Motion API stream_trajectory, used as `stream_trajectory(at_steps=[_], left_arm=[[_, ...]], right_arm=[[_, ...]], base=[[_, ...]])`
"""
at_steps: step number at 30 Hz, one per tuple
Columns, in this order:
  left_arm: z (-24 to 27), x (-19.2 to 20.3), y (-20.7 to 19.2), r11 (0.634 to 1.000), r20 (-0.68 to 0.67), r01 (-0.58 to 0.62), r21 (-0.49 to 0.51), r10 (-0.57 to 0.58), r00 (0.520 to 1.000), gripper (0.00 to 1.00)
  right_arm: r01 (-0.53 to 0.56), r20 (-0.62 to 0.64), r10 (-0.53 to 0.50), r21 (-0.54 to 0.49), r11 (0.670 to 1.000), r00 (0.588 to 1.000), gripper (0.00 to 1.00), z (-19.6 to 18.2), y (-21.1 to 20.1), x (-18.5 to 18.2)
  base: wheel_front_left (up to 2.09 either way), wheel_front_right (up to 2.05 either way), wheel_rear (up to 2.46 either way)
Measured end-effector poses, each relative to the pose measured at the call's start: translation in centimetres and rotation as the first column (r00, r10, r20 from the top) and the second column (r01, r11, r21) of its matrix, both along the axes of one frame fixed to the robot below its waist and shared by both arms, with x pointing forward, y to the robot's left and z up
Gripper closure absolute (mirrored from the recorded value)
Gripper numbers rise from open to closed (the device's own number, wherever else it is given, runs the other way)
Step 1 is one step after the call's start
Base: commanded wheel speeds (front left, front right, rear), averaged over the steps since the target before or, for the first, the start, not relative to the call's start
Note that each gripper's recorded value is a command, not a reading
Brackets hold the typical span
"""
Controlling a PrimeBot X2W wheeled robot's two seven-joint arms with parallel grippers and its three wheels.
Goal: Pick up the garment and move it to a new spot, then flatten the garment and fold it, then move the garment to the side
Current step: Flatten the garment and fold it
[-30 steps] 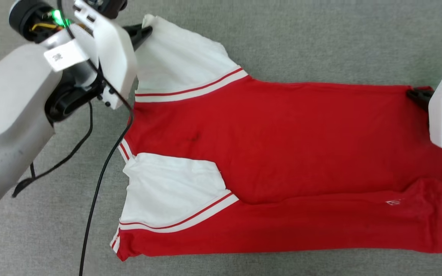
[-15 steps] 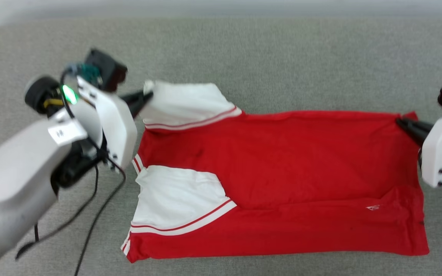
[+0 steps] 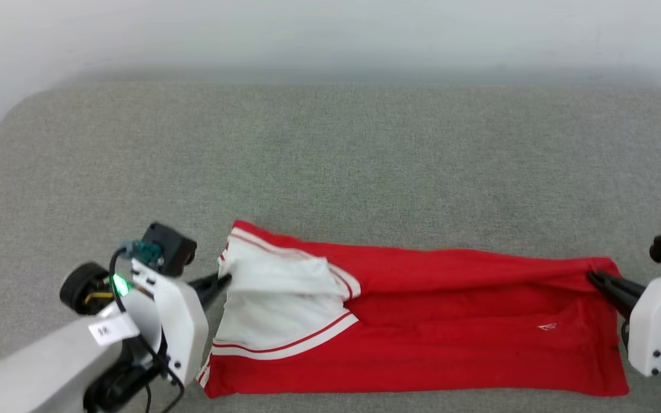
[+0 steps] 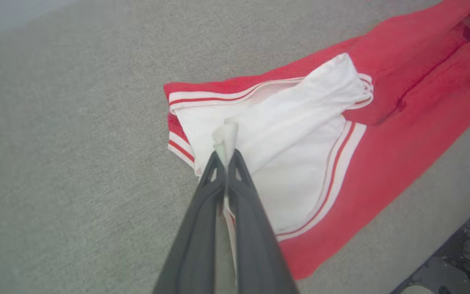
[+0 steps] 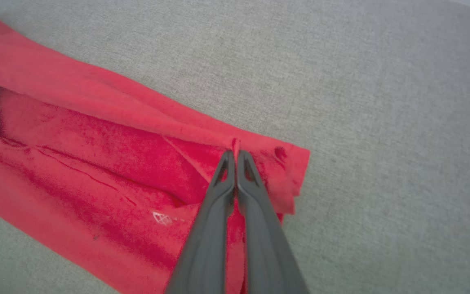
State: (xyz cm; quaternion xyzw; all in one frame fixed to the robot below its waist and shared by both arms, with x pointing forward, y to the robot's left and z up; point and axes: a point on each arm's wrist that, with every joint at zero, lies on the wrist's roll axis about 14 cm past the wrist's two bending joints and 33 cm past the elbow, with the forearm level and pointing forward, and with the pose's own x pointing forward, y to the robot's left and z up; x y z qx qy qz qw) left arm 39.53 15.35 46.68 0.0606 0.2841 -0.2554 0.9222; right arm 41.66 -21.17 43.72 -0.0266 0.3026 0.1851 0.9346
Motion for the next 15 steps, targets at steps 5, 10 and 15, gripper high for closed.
stream_trajectory(at_steps=[5, 10, 15], left_arm=[[-2.2, -2.7, 0.5, 0.999, -0.067, -0.035, -0.019, 0.034, 0.997, 1.00], [-4.1, -3.8, 0.6, 0.997, -0.126, -0.065, -0.039, 0.059, 0.990, 1.00], [-6.5, -4.6, 0.9, 0.996, -0.191, -0.085, -0.024, 0.079, 0.978, 1.00]], right_arm=[[0.019, -0.027, -0.018, 0.020, 1.000, 0.999, 1.00, -1.0, -0.2, -1.9], [0.040, -0.105, -0.037, 0.027, 0.999, 0.994, 1.00, -3.1, -0.4, -3.9], [0.078, -0.190, -0.067, 0.050, 0.996, 0.979, 1.00, -5.4, -0.4, -5.6]], base=[[0.00, 0.00, 0.00], [0.00, 0.00, 0.00], [0.00, 0.00, 0.00]])
